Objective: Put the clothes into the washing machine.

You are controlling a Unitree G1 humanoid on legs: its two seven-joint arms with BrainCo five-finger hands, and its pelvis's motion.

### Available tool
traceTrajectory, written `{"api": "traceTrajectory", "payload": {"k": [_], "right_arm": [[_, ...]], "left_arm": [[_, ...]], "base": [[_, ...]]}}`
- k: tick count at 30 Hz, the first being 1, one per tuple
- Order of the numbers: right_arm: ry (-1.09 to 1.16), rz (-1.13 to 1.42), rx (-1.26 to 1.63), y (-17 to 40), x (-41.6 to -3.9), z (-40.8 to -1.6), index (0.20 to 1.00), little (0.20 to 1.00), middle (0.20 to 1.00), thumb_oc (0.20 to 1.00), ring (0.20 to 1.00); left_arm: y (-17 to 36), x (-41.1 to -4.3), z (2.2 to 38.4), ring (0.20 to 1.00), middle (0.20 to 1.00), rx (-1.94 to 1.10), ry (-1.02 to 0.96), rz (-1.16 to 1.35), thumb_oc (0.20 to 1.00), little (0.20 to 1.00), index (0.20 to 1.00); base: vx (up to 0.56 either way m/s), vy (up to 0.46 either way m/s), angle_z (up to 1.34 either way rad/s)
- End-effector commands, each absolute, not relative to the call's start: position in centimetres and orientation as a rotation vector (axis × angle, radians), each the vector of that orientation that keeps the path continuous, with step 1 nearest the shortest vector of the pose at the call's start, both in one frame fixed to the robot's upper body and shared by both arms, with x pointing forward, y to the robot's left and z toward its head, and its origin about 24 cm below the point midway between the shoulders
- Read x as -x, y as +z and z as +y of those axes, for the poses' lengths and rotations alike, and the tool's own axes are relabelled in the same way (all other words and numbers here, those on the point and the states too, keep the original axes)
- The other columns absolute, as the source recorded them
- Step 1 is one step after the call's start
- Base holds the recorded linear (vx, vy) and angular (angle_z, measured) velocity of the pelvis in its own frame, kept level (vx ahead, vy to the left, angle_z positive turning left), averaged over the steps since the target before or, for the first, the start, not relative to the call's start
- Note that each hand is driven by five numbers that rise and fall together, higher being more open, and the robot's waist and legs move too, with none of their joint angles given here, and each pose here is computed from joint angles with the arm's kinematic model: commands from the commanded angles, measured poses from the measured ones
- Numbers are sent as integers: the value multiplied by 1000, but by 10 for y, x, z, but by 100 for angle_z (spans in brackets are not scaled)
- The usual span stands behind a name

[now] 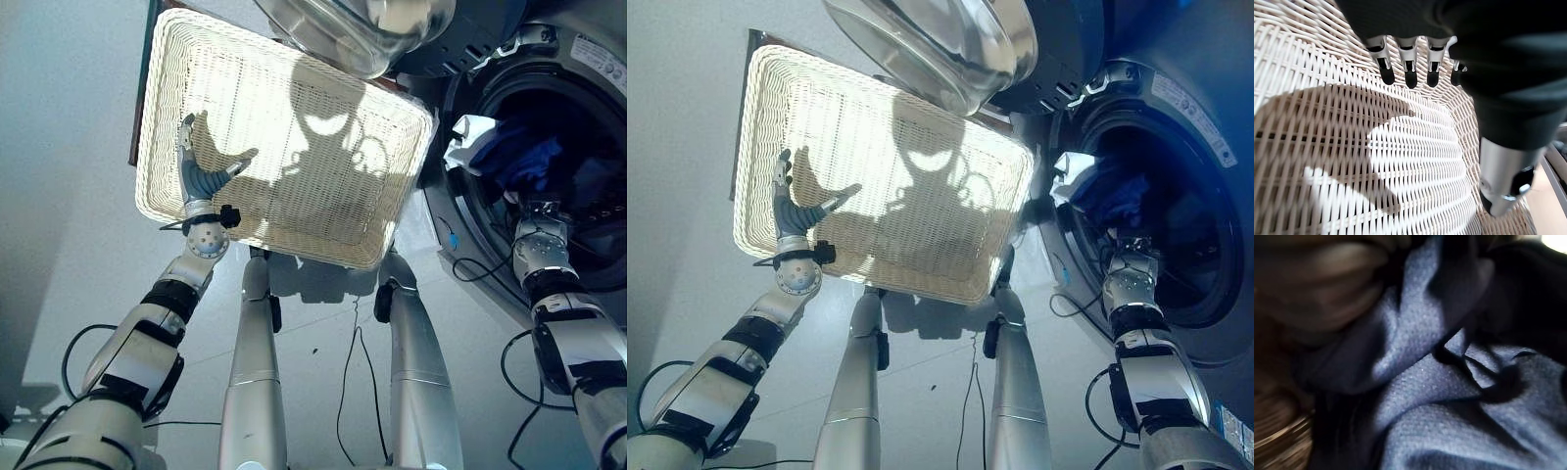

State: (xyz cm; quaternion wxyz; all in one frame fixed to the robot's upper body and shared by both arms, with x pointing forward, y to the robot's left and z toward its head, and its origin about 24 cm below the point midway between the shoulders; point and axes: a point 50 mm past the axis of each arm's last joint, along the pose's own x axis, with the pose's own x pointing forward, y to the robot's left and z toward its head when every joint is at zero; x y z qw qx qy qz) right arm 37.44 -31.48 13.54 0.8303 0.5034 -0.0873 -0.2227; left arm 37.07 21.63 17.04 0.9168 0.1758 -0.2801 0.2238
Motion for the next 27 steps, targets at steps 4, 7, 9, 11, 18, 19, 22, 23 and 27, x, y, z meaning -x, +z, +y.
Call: {"api": "traceTrajectory", "payload": {"k": [4,7,9,11,18,19,22,23,27], "right_arm": [[-955,-318,-1026,181,-337,-389,200,200,200,200,200],[-1173,-495,-1034,225,-314,-411,573,573,573,573,573],[-1241,-565,-1023,245,-303,-420,1000,1000,1000,1000,1000],[-1274,-637,-992,258,-290,-430,1000,1000,1000,1000,1000],[-1361,-709,-862,267,-262,-452,1000,1000,1000,1000,1000],[-1351,-690,-864,265,-263,-453,1000,1000,1000,1000,1000],[-1300,-597,-859,251,-272,-452,1000,1000,1000,1000,1000],[-1262,-548,-842,243,-278,-450,1000,1000,1000,1000,1000],[-1176,-412,-741,225,-297,-436,1000,1000,1000,1000,1000]], "left_arm": [[178,-365,219,1000,1000,-343,460,-652,1000,1000,1000],[173,-358,224,1000,1000,-358,466,-661,1000,1000,1000],[174,-357,227,1000,1000,-361,467,-664,1000,1000,1000],[173,-355,232,1000,1000,-364,473,-662,1000,1000,1000],[181,-354,251,1000,1000,-378,478,-649,1000,1000,1000],[185,-355,250,1000,1000,-377,475,-656,1000,1000,1000],[186,-358,248,1000,1000,-377,465,-650,1000,1000,1000],[185,-358,246,1000,1000,-376,460,-647,1000,1000,1000],[186,-361,240,1000,1000,-374,445,-643,1000,1000,1000]], "base": [[-3,-60,-2],[-21,-45,-2],[-15,-15,-4],[-2,-3,-2],[0,0,0],[0,0,0],[0,0,0],[0,0,0],[5,8,2]]}}
